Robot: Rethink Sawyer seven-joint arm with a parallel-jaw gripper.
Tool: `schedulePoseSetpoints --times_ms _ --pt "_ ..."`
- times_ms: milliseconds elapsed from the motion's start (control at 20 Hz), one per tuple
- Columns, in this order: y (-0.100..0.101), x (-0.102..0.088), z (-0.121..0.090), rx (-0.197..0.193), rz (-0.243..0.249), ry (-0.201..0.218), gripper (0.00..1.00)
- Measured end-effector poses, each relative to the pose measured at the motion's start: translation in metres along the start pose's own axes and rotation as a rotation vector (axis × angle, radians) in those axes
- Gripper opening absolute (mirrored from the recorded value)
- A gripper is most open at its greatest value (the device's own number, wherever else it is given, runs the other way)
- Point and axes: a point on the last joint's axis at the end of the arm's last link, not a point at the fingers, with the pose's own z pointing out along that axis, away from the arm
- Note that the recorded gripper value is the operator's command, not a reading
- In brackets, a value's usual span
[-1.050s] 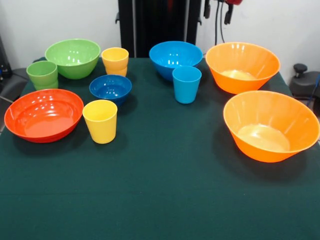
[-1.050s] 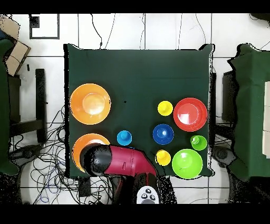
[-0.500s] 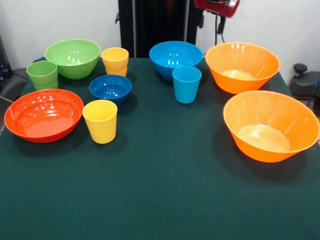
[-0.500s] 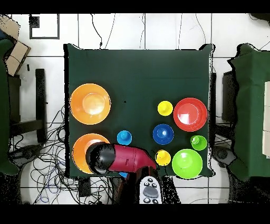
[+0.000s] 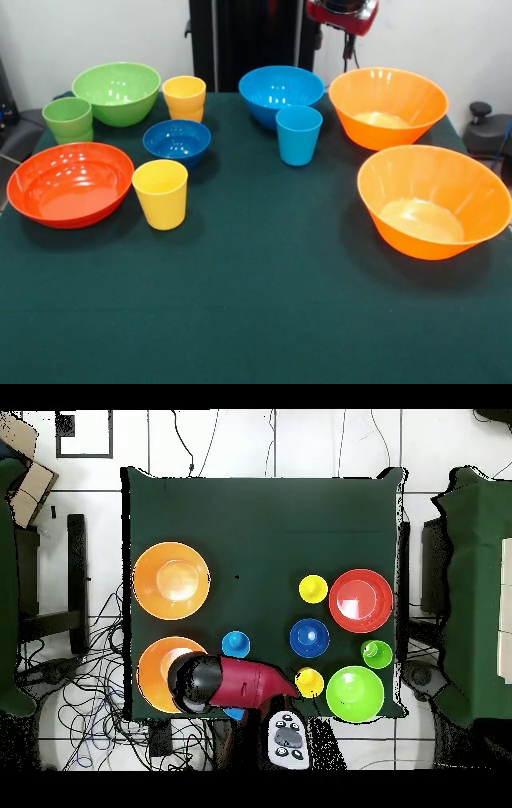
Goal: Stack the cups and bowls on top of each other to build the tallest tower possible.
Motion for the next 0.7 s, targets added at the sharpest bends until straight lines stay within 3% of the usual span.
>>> schedulePoseSetpoints --times_ms 700 --pt "0.001 -0.009 0.018 0.001 -0.018 -0.042 1.0"
